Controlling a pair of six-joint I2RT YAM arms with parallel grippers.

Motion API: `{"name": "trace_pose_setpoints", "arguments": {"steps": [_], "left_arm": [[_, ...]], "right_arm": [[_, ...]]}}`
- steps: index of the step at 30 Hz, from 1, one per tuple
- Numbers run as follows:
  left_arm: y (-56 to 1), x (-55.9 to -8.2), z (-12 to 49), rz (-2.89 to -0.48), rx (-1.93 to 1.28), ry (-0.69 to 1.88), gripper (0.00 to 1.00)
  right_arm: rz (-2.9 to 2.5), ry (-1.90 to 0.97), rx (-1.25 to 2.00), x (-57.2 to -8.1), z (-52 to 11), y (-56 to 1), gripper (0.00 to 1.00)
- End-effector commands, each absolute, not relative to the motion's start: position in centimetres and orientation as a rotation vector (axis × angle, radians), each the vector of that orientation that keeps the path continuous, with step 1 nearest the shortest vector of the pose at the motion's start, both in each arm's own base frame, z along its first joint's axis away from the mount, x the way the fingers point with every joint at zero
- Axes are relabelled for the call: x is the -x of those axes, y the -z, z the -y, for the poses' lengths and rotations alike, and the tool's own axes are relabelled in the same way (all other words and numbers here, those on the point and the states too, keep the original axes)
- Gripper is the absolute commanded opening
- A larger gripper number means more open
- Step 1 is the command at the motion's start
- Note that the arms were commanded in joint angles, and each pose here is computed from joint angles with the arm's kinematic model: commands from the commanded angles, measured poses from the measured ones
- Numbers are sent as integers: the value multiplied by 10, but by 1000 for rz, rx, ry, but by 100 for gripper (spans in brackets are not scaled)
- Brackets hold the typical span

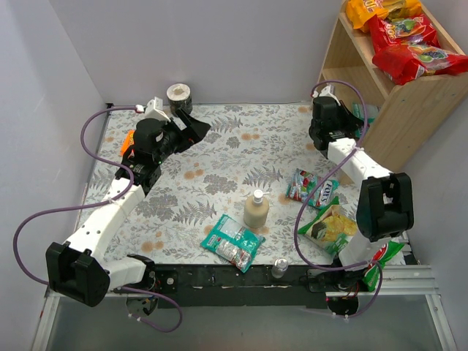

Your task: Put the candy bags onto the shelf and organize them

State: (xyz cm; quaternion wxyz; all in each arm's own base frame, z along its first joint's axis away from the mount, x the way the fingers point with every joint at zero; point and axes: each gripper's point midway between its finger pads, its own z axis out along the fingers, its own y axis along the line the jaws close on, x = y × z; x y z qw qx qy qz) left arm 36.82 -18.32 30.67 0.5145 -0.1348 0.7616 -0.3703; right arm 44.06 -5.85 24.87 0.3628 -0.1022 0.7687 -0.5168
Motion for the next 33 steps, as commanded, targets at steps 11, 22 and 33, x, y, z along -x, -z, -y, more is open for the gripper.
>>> {"name": "trace_pose_setpoints", "arguments": {"steps": [11,22,33], "left_arm": [[-305,-362,186,-1828,328,938,85],[-304,-361,186,-1828,331,943,90],[-302,-363,183,-1827,346,924,96]], "right_arm": [[-1924,1222,115,-407,63,-283,6],[-1956,1088,99,-401,51,-289,57],[-2029,732,215,-405,-36,-304,61]]}}
